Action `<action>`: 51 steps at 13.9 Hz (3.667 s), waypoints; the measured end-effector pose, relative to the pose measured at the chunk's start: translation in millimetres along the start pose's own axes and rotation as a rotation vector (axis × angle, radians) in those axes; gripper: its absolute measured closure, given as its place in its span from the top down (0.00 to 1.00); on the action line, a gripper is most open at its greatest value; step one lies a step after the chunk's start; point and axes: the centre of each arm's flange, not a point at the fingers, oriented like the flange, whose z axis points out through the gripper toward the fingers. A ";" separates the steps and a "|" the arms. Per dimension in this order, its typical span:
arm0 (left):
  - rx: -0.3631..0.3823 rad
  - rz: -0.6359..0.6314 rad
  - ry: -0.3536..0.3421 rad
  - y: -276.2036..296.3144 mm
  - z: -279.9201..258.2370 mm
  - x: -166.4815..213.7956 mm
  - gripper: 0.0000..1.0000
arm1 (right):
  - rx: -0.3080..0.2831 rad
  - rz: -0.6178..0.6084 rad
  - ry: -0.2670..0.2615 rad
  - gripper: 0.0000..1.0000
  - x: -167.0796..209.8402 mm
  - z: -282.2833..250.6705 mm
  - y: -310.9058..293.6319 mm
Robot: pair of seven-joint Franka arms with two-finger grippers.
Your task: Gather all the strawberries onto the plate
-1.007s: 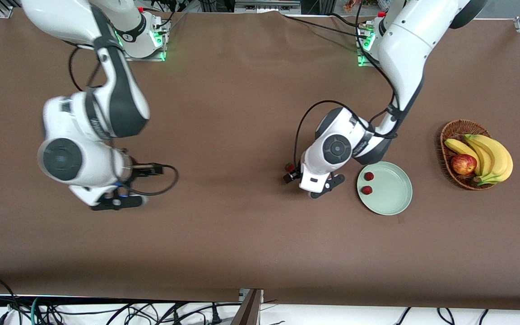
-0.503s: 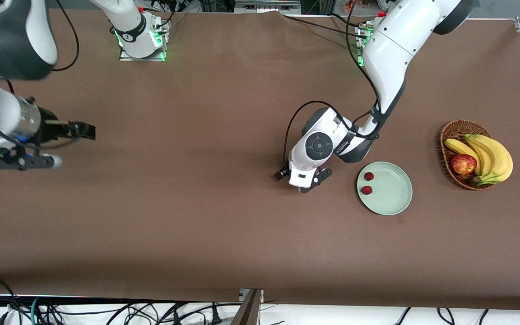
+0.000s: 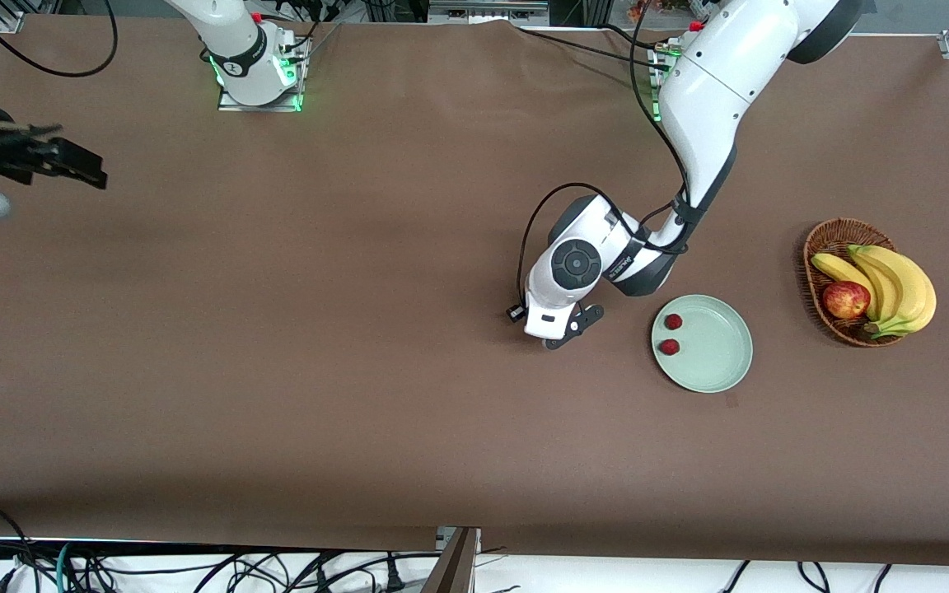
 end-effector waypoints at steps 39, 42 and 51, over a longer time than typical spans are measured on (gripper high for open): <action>0.204 0.765 0.032 -188.5 -302.5 185.8 1.00 | -0.012 -0.085 -0.025 1.00 0.9 5.6 -14.7; 0.216 0.765 0.115 -204.7 -389.2 136.8 1.00 | -0.012 -0.085 -0.024 1.00 1.3 5.1 -14.7; 0.101 0.673 0.139 -275.6 -451.5 152.2 1.00 | -0.012 -0.084 -0.023 1.00 1.3 4.6 -14.4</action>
